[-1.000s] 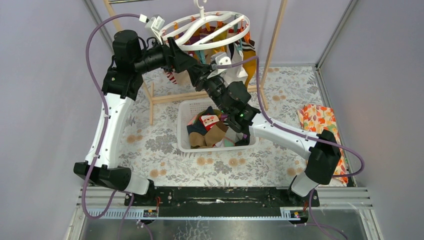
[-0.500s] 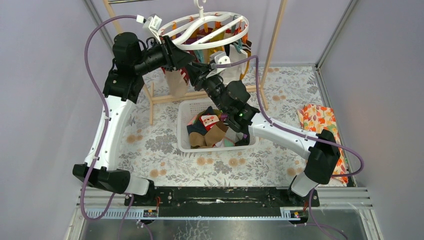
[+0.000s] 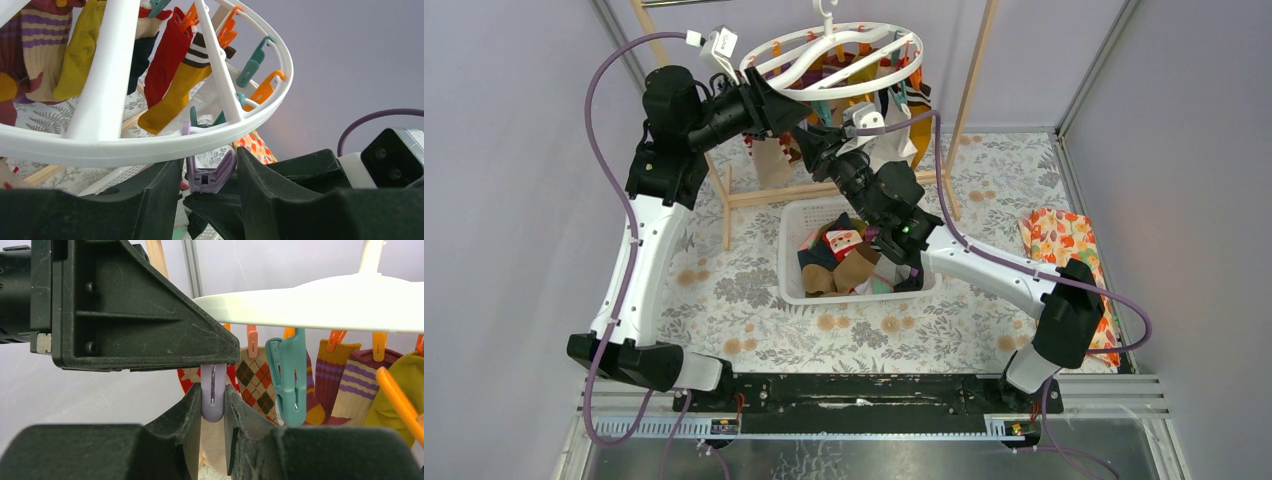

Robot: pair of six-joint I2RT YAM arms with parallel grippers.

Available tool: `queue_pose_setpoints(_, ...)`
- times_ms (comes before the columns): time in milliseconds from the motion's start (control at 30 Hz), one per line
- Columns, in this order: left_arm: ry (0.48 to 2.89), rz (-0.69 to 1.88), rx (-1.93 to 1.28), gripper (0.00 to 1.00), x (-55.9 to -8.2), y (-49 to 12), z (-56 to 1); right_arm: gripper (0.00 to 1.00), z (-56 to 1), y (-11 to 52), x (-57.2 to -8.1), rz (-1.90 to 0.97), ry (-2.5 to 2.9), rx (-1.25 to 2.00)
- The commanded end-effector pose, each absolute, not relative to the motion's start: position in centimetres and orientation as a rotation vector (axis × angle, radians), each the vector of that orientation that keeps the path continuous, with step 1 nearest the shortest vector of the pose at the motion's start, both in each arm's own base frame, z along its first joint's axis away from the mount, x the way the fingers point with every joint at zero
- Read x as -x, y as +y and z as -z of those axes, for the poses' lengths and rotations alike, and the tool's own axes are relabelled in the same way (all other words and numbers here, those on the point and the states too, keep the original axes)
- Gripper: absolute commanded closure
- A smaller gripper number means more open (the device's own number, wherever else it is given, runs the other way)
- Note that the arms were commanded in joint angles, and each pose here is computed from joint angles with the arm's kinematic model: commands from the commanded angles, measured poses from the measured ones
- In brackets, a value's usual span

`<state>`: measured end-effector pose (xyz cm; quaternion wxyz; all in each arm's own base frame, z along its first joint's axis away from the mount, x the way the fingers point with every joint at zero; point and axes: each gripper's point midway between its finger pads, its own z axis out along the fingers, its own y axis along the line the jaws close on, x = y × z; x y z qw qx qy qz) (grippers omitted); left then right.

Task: Clip the socks to the hanger
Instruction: Open the clamp at the hanger.

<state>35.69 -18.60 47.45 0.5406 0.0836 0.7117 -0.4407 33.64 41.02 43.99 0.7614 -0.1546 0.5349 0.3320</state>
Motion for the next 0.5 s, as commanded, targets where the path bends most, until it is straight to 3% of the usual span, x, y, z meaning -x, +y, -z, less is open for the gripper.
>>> queue_pose_setpoints(0, 1.544, 1.003, -0.180, 0.53, -36.7, -17.5, -50.5, 0.92, -45.4, 42.6, -31.2, -0.804, 1.135, 0.387)
queue_pose_setpoints(167, 1.560, 1.004, -0.167, 0.69, -37.1, -17.5, -49.8, 0.88, -45.4, 42.8, -31.2, -0.811, 1.136, 0.388)
queue_pose_setpoints(233, 1.569, 1.002, -0.161, 0.78, -37.2, -17.5, -49.6, 0.82, -45.5, 42.7, -31.1, -0.812, 1.135, 0.388)
queue_pose_setpoints(400, 1.574, 0.990, -0.171, 0.97, -37.0, -17.4, -49.5, 0.44, -46.1, 41.6, -31.1, -0.834, 1.151, 0.320)
queue_pose_setpoints(467, 1.578, 0.987, -0.179, 1.00, -36.9, -17.4, -49.5, 0.27, -46.2, 40.5, -31.4, -0.822, 1.191, 0.273)
